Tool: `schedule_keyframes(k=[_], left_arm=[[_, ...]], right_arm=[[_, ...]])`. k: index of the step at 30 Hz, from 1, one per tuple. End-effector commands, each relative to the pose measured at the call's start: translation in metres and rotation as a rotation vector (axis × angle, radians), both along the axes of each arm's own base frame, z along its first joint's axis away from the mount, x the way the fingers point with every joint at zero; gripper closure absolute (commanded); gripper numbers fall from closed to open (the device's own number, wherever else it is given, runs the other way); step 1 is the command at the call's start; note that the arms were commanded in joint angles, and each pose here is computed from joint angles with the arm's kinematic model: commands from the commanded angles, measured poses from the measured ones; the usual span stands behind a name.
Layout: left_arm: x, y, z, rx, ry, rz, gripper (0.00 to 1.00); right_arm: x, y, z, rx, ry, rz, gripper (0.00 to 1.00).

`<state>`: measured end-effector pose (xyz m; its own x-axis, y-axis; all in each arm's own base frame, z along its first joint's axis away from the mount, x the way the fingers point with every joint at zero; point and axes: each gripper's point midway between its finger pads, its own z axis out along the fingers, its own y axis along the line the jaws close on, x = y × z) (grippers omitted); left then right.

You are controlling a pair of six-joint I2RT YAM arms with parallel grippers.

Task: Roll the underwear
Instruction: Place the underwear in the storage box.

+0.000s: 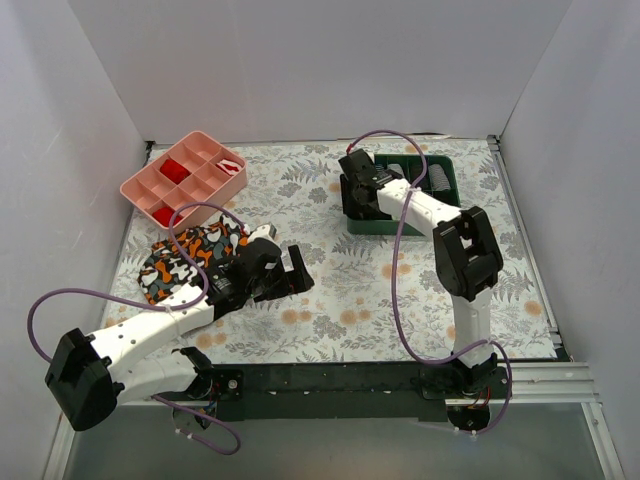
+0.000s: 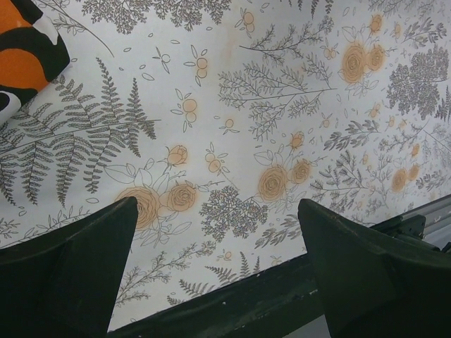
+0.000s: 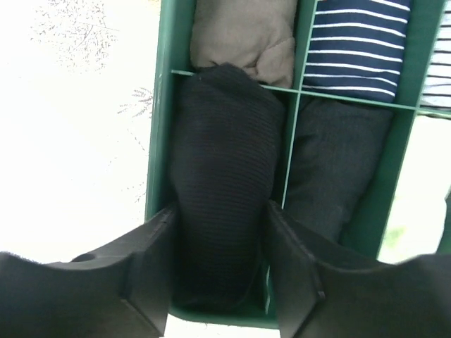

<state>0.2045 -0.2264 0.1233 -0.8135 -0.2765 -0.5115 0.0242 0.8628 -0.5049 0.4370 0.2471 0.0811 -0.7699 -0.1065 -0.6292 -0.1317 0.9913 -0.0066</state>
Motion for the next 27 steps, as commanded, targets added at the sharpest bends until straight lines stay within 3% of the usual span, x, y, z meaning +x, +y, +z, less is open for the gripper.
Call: schedule_keyframes(k=[1, 10, 13, 14, 17, 18, 19, 20, 27], left_arm=[[-0.001, 0.002, -0.006, 0.003, 0.013, 0.006, 0.02], [-0.005, 0.005, -0.011, 0.002, 0.029, 0.013, 0.02], [-0.006, 0.005, -0.011, -0.001, 0.03, 0.013, 0.02], [-0.006, 0.005, -0.011, -0.001, 0.032, 0.015, 0.02], [-0.005, 0.004, -0.007, -0.009, 0.024, 0.015, 0.02], [-0.005, 0.004, -0.007, -0.009, 0.023, 0.014, 0.02], [-0.005, 0.004, -0.005, -0.014, 0.02, 0.015, 0.02], [-0.005, 0.003, -0.002, -0.016, 0.016, 0.012, 0.02], [-0.007, 0.002, 0.023, -0.063, -0.031, -0.013, 0.02]], right_arm=[[-0.013, 0.01, 0.017, 0.02, 0.0, 0.062, 0.39], [-0.014, 0.0, 0.048, 0.02, -0.071, 0.043, 0.35], [-0.008, 0.002, 0.077, 0.063, -0.16, 0.042, 0.4], [-0.007, 0.001, 0.086, 0.068, -0.182, 0.049, 0.42], [0.001, 0.004, 0.095, 0.068, -0.202, 0.059, 0.72], [0.004, 0.004, 0.094, 0.065, -0.196, 0.058, 0.89], [0.005, 0.003, 0.091, 0.058, -0.187, 0.059, 0.95], [0.007, 0.003, 0.08, 0.04, -0.158, 0.06, 0.99], [0.026, 0.004, 0.051, 0.045, -0.11, 0.061, 0.99]])
